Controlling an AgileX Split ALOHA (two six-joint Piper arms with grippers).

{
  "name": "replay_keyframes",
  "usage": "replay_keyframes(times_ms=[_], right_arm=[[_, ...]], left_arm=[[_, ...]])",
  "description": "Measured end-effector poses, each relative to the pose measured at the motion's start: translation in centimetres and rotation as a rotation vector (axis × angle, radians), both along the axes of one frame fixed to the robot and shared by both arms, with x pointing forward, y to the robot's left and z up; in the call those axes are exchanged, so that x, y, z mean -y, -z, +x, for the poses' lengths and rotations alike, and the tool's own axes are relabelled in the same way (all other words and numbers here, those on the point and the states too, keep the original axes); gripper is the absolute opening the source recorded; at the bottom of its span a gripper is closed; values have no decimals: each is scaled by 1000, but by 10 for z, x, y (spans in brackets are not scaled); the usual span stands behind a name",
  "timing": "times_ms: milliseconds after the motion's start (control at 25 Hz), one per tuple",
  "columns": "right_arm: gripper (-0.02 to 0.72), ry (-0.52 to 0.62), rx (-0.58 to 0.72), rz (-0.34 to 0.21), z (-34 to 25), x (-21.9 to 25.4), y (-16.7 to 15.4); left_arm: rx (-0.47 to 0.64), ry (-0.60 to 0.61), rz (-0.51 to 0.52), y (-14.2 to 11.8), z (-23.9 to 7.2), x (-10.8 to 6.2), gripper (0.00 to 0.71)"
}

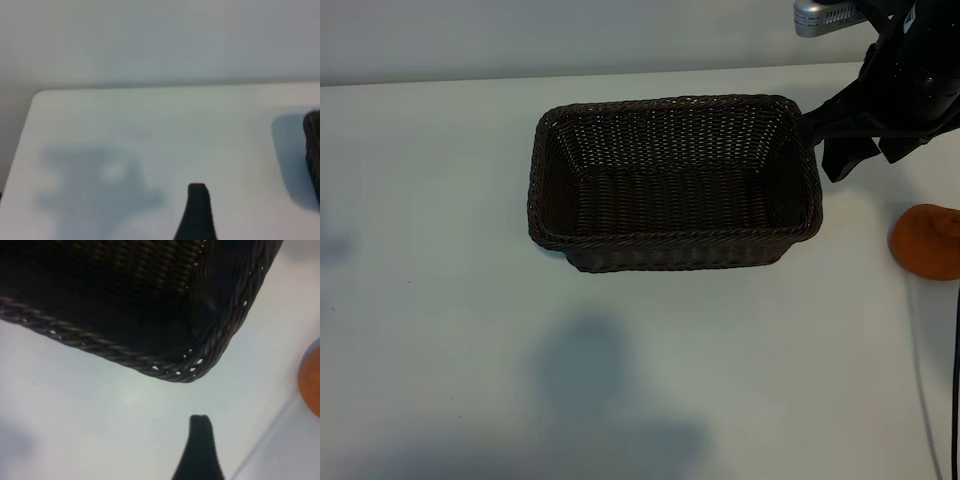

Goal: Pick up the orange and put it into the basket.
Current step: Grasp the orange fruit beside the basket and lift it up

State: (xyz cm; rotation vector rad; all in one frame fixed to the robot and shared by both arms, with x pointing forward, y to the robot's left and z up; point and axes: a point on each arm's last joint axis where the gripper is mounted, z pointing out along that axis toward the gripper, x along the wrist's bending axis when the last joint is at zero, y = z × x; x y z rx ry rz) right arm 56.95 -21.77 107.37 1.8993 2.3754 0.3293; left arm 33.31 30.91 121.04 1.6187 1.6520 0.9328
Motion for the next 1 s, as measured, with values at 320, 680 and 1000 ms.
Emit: replay_keyframes(times_ms=[320,680,1000], right_arm=[[547,0,0,0,0,0,0],[547,0,0,0,0,0,0],[547,0,0,0,0,0,0]], left_arm=[[59,1,7,59,-66,10,596],[131,95,7,108,-115,18,596],[45,120,-2,145,-115,16,596]])
